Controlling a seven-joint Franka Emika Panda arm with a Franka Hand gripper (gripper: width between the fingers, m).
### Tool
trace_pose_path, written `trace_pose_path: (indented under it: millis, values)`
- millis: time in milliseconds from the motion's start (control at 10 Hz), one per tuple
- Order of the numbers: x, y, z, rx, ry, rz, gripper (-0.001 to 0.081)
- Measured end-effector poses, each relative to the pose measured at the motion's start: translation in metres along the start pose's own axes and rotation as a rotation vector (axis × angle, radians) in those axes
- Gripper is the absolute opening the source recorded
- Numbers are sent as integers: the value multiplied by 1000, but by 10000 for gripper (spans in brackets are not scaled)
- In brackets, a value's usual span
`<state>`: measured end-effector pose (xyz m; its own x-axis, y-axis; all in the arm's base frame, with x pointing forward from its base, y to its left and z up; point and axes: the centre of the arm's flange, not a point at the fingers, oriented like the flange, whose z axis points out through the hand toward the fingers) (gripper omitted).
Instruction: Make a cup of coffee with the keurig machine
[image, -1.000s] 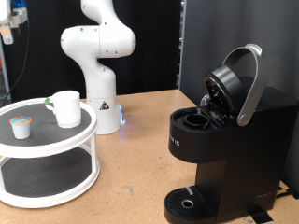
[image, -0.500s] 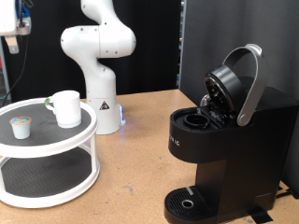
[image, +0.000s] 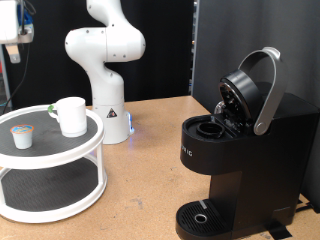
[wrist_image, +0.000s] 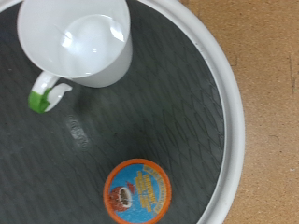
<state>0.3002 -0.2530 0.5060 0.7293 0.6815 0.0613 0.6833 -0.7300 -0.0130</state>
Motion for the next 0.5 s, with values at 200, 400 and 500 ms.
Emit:
trace_pose_path:
  millis: [200, 400, 500]
  values:
    - [-1, 2, 19, -28, 22, 4, 805]
    - [0, -2, 44, -34, 8, -10, 805]
    - [0, -5, 56, -31, -9, -23, 805]
